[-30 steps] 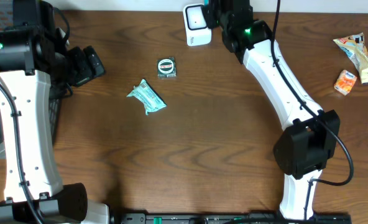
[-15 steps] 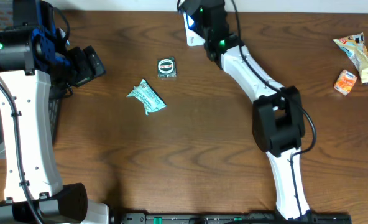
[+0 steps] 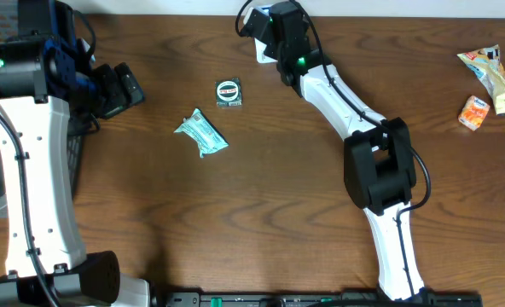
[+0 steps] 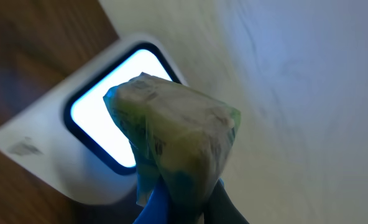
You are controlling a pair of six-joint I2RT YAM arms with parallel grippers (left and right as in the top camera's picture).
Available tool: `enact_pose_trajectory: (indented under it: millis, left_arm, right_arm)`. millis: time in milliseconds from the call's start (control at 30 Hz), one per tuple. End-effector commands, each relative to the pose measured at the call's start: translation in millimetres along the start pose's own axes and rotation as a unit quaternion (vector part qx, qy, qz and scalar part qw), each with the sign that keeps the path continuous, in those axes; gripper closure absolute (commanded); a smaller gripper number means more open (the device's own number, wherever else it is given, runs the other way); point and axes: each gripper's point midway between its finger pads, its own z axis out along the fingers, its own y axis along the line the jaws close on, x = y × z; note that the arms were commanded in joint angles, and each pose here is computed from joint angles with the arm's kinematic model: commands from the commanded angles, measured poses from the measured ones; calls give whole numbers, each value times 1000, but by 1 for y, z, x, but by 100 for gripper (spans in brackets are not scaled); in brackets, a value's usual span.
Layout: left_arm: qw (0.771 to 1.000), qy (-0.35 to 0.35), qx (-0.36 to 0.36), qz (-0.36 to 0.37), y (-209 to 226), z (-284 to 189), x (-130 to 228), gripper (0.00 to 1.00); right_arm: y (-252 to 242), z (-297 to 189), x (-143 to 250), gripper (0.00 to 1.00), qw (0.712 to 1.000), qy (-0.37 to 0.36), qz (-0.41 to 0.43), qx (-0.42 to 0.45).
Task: Scan the item barcode
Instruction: 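Carry the teal pack to the top right and release it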
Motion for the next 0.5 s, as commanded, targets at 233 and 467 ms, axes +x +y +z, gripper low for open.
enact_pose_trajectory:
  millis: [233,467]
  left_arm:
    - [1000,-7,0,1,1,-5,-1,2]
    - [1000,-7,0,1,1,-5,-1,2]
  right_arm:
    - [-112,-52,92,99,957,112,256,80]
    - [-101,-73,237,99,917,292,271,21]
